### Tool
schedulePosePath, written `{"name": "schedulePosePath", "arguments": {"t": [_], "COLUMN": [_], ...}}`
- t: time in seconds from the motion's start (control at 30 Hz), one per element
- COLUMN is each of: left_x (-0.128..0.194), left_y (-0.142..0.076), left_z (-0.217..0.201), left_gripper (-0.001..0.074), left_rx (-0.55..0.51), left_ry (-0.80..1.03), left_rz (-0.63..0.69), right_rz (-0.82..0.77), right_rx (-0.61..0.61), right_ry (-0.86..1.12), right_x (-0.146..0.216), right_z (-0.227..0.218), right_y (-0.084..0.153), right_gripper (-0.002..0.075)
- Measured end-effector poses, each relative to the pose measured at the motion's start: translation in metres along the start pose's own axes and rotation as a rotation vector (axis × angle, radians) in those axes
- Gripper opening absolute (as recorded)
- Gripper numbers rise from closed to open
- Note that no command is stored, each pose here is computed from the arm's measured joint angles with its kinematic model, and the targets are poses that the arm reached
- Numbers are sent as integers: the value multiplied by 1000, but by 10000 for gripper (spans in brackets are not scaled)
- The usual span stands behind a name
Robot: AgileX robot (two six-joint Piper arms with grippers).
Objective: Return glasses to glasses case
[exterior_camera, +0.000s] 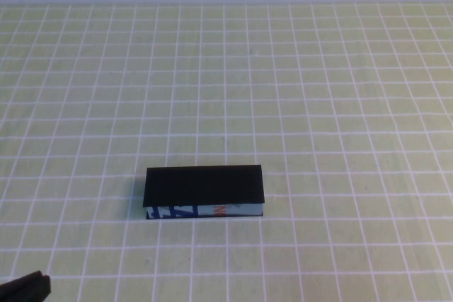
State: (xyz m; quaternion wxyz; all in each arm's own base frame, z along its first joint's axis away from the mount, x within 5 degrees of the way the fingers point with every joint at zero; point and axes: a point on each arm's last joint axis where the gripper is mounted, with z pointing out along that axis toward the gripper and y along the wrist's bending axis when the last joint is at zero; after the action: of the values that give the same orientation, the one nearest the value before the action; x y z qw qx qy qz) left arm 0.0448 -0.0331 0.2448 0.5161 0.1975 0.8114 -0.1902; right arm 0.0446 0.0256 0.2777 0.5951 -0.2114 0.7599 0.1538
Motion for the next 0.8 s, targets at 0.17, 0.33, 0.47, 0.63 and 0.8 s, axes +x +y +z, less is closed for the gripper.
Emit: {"name": "schedulePosePath", "arguments": {"t": [0.17,0.33,0.47,0.63,0.8], "left_x": [-2,-21,-31,-24,5], "left_y": [2,9,17,24,27], "left_z": [1,-2,-7,-6,2], "left_gripper": [-3,-3,-3,-3,-3], "left_rx": [-21,-134,-259,-351,-389], "left_ry": [-39,-245,-366,-390,-402], "left_rz": [-3,-15,-33,-50,-23], "right_rz": [0,0,0,0,0], "right_rx": [0,0,0,0,0], "right_ry": [0,0,0,0,0], "right_x": [0,0,0,0,0], "right_z": [0,0,0,0,0], "right_y": [0,0,0,0,0], "right_gripper": [-18,-18,-18,-18,-18]}}
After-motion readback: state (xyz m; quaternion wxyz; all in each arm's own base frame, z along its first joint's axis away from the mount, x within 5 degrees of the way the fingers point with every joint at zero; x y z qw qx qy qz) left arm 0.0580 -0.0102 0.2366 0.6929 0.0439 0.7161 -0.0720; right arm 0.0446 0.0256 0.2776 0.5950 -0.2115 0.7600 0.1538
